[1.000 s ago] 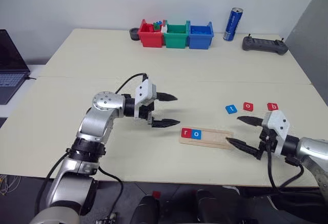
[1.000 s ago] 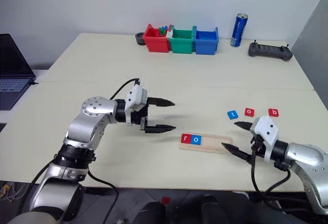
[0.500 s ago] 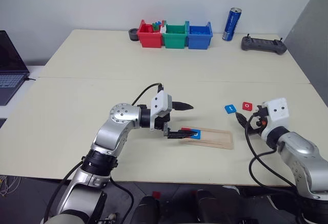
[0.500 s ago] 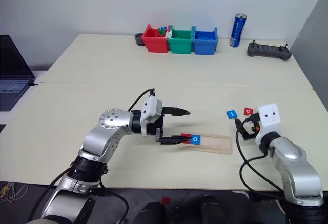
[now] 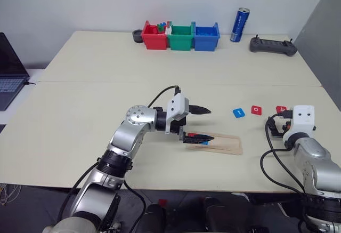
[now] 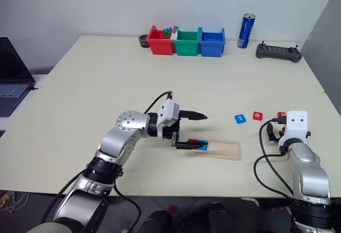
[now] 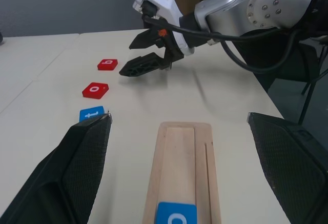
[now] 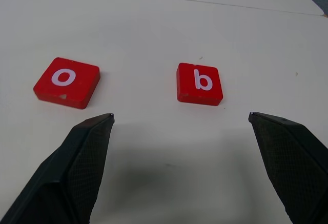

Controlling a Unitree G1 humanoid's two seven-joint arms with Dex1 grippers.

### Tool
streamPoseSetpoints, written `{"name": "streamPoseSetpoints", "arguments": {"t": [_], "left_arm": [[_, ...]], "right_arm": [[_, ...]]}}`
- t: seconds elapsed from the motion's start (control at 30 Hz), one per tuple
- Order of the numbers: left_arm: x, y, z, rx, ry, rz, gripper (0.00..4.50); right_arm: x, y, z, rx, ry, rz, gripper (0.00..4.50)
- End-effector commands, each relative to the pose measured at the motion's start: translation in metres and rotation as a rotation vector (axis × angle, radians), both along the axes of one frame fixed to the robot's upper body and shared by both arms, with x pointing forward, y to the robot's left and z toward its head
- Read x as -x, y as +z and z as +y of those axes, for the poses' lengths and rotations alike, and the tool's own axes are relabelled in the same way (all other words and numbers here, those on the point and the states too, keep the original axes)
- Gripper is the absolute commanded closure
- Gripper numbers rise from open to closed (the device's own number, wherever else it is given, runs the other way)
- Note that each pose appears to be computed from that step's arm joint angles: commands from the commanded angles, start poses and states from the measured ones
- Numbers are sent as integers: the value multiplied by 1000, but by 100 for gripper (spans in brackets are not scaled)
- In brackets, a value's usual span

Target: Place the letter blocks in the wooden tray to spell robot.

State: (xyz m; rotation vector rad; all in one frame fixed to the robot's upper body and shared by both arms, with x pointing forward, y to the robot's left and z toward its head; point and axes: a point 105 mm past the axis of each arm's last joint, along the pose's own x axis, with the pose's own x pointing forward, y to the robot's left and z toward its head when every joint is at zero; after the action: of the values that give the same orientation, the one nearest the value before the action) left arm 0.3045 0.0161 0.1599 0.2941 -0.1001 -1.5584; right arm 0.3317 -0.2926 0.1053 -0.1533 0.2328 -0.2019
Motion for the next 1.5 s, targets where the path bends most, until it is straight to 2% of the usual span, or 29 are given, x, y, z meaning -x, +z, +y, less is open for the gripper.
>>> {"name": "streamPoseSetpoints", "arguments": {"t": [0.03,0.13,0.43,0.9,1.0,1.23,1.37,1.5], "left_arm": [[1,8,-5,8,-26,-42,1],[0,7,-4,3,-30,-42,1],[-5,10,-2,-9,-23,-57,1],[-6,11,1,-9,-3,-71,1],[-6,11,1,-9,-3,-70,0],[-8,13,0,-4,2,-77,0],[-8,12,0,-4,4,-76,0],[-7,10,5,-13,9,-72,0]], "right_arm": [[-9,8,-15,-19,-42,-55,0],[-20,5,-17,-61,-43,-66,0],[-41,11,-14,-45,-19,-89,0],[-45,7,-20,-84,-53,-75,0],[-44,4,-20,-85,-61,-76,58],[-43,3,-22,-58,-64,-69,302],[-41,3,-19,-44,-51,-60,304],[-30,16,-8,-24,-18,-70,304]]}}
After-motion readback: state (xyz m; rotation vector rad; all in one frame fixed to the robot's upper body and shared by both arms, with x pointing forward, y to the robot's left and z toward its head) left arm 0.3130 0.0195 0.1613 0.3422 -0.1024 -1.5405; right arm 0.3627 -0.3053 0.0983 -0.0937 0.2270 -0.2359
